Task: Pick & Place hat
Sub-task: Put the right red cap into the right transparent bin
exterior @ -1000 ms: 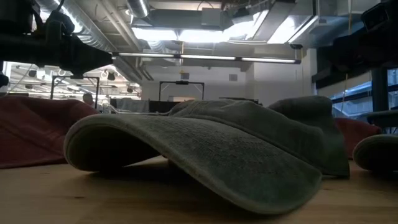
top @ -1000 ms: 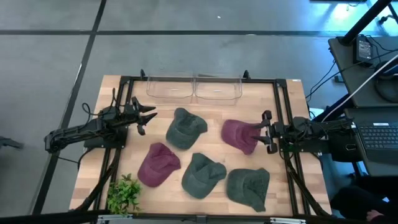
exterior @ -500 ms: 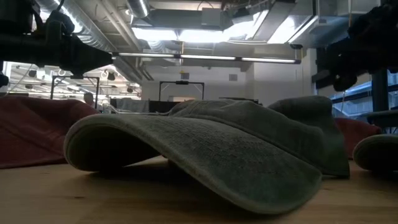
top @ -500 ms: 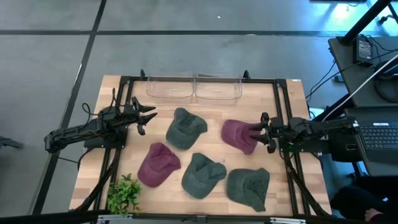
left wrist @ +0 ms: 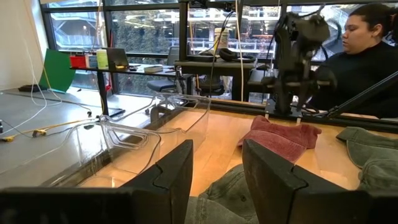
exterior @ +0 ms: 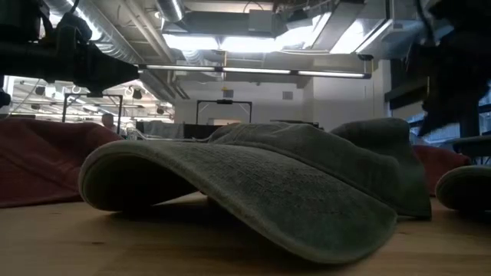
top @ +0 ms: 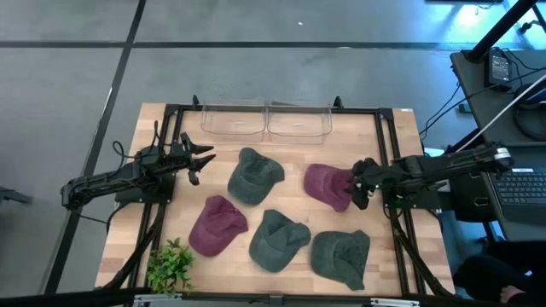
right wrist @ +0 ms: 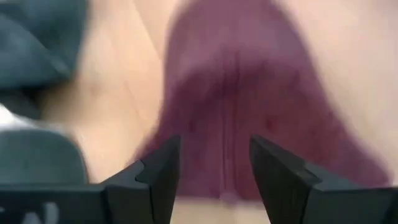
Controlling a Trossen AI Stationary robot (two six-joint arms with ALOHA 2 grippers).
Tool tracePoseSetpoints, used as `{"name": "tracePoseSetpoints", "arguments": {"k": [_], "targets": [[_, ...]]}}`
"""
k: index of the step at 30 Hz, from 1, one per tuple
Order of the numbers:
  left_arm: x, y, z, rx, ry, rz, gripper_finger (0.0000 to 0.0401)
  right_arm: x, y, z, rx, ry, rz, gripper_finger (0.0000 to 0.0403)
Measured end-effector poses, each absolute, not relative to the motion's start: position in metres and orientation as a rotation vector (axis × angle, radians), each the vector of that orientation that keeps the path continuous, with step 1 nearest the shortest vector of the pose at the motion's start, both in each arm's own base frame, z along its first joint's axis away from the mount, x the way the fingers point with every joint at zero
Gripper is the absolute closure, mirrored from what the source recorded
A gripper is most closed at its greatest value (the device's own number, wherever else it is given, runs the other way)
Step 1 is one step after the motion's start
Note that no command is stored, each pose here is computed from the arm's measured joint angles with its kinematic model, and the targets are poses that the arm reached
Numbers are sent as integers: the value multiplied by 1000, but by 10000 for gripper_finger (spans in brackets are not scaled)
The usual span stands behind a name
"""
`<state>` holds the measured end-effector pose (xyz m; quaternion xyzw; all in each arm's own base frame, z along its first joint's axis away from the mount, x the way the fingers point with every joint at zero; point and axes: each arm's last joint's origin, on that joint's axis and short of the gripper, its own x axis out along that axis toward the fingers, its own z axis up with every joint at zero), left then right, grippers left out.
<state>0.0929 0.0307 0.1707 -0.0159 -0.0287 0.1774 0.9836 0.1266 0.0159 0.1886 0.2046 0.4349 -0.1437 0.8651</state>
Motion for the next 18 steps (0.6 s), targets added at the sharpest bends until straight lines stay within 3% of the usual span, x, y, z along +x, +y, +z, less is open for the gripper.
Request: {"name": "tracePoseSetpoints", "arguments": {"k": [7, 18], "targets": [[93, 31, 171, -32, -58, 358, 265, 143, 24, 158, 434, 1157, -340, 213], [93, 31, 171, -32, -58, 363, 265, 159, 26, 125, 344, 1326, -452, 223]]}}
